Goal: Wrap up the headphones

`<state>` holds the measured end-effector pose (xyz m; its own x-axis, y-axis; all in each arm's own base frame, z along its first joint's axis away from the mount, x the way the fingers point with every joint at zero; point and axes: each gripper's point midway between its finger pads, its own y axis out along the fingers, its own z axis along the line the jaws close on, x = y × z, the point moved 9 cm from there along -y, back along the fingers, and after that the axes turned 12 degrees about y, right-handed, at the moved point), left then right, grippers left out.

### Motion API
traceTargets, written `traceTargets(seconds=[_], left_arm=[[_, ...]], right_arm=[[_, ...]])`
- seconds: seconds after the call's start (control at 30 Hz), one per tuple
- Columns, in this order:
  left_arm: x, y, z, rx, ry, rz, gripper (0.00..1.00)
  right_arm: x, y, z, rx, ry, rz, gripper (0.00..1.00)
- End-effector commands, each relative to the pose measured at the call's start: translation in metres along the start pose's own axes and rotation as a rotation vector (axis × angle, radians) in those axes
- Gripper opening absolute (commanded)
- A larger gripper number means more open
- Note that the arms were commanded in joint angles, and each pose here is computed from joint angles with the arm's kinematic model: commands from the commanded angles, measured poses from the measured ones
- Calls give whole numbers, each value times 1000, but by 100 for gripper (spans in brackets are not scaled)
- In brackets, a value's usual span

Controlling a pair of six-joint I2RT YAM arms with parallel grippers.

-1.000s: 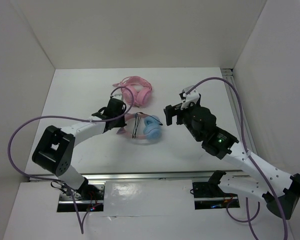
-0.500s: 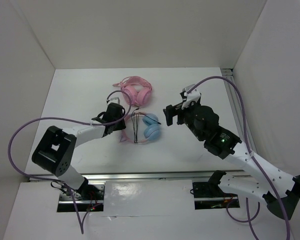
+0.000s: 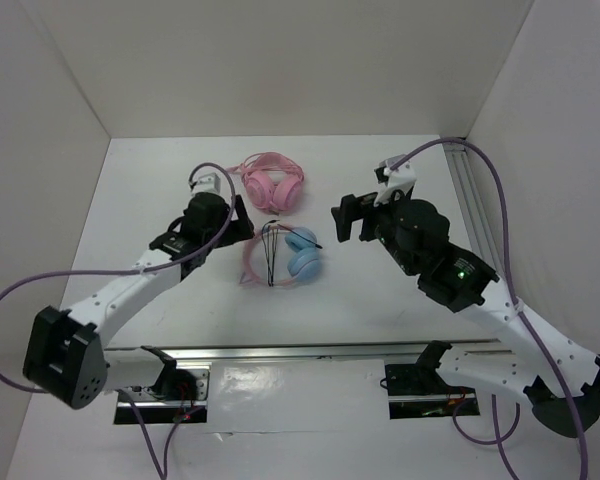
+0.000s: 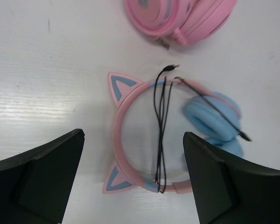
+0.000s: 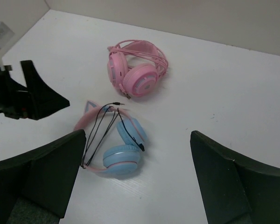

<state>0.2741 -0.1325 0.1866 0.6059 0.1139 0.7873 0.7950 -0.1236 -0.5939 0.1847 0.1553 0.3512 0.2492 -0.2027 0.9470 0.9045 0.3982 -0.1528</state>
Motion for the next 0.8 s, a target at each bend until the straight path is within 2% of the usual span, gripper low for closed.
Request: traceTargets(seconds=[0.0, 0.07, 0.13, 0.2, 0.33, 0.6, 0.77], left_arm=[[37, -49, 3, 21, -47, -69, 100], [54, -76, 2, -14, -38, -113, 100], [69, -119, 6, -73, 11, -181, 100], [78, -150, 11, -118, 104, -249, 100], [85, -224, 32, -126, 134, -410, 100], [56, -274, 46, -258, 138, -544, 100], [52, -287, 54, -220, 131, -569, 100]], right_arm=[[27, -13, 2, -82, 97, -21, 100], [36, -25, -1, -122, 120, 4, 100], [38, -35, -5, -153, 107, 43, 100], [51, -51, -7, -142, 131, 19, 100], [68, -82, -12, -106, 142, 14, 100], [68, -114, -28, -108, 162, -35, 100], [71, -118, -34, -159, 167, -71, 100]])
